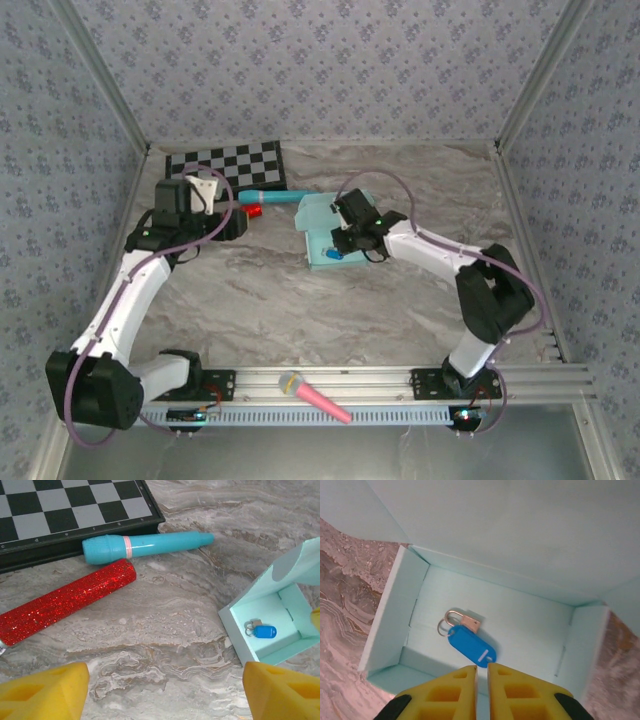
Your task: Fold the paper box
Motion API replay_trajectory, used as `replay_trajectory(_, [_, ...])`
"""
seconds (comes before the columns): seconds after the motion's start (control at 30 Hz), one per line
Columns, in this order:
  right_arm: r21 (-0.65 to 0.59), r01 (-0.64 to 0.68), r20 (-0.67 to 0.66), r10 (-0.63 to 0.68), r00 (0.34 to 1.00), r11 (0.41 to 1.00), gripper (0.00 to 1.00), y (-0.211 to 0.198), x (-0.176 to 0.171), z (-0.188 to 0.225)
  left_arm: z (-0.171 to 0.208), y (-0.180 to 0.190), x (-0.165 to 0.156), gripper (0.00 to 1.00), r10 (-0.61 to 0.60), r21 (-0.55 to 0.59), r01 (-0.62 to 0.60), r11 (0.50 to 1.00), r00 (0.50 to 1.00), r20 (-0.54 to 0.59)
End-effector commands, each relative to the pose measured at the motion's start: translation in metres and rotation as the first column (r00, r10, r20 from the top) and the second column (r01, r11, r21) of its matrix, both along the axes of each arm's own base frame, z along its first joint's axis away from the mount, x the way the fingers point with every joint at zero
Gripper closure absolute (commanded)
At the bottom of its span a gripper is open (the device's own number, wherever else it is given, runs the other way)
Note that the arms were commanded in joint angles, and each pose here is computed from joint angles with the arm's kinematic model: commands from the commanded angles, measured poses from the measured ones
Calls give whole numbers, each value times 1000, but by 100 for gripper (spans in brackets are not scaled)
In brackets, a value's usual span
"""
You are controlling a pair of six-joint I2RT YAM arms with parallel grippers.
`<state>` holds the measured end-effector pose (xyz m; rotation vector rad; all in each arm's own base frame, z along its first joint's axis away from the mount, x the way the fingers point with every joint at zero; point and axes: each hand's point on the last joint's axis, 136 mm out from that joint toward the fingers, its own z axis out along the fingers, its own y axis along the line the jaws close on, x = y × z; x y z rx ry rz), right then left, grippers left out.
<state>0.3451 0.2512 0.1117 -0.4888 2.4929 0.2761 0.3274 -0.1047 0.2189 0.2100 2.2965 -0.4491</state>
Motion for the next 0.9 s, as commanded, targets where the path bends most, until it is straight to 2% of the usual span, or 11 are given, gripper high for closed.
replay_trajectory(0.0, [4,68,64,-69,996,998,84,-25,6,13,12,-18,-2,16,-58,10,58,998,998,27])
replay_trajectory(0.17, [30,125,60,-127,990,992,80,-61,7,17,6,-51,-3,15,-145,53,143,988,989,21])
replay_trajectory(0.33, [75,145,26,-148,989,987,69,-93,11,18,-9,-80,3,14,-226,64,228,972,974,-31])
replay_trajectory(0.57, [162,38,29,-43,999,986,62,-106,26,24,-19,-109,21,16,-286,5,286,958,957,-50])
replay_trajectory(0.87, [153,-187,195,156,968,970,61,-90,46,39,-34,-135,43,19,-342,-55,339,939,938,-55])
